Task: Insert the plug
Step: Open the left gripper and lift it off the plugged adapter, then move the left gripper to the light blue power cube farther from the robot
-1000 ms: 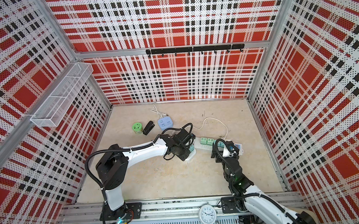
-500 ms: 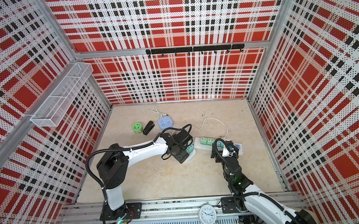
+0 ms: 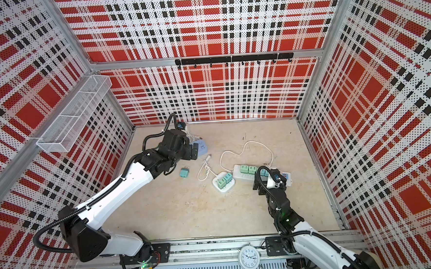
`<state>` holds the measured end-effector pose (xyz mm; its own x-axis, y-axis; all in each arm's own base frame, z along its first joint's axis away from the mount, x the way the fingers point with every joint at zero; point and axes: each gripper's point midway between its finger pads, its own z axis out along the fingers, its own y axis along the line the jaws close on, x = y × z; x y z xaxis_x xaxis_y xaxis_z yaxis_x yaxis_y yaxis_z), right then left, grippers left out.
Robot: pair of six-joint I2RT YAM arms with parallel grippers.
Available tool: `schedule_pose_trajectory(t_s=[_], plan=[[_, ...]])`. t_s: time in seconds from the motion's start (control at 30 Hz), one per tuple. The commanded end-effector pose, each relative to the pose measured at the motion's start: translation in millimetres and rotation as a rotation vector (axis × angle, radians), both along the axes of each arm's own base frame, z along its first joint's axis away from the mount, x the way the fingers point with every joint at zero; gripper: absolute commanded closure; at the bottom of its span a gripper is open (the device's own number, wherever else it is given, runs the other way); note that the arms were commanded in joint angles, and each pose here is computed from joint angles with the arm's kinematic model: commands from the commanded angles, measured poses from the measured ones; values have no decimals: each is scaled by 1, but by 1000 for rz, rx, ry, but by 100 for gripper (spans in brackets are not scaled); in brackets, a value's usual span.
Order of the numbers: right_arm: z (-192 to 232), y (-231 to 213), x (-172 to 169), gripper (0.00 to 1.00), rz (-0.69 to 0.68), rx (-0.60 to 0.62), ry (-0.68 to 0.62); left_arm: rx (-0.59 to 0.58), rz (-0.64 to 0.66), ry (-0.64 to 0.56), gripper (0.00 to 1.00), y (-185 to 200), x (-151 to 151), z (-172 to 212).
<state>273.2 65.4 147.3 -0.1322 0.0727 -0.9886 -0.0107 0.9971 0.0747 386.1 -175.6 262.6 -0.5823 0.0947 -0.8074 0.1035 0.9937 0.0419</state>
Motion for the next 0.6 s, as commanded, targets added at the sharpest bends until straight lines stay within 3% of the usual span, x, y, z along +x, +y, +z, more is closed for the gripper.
schedule_pose_trajectory(t_s=[0.0,0.3,0.57], plan=[[24,2,4,0,1,46,-69,-122,139,9,1,7,30,-21],[24,4,8,0,0,41,-73,9,274,77,1,5,104,-47],[23,8,16,0,6,19,-59,-4,227,191,1,-11,161,-92]])
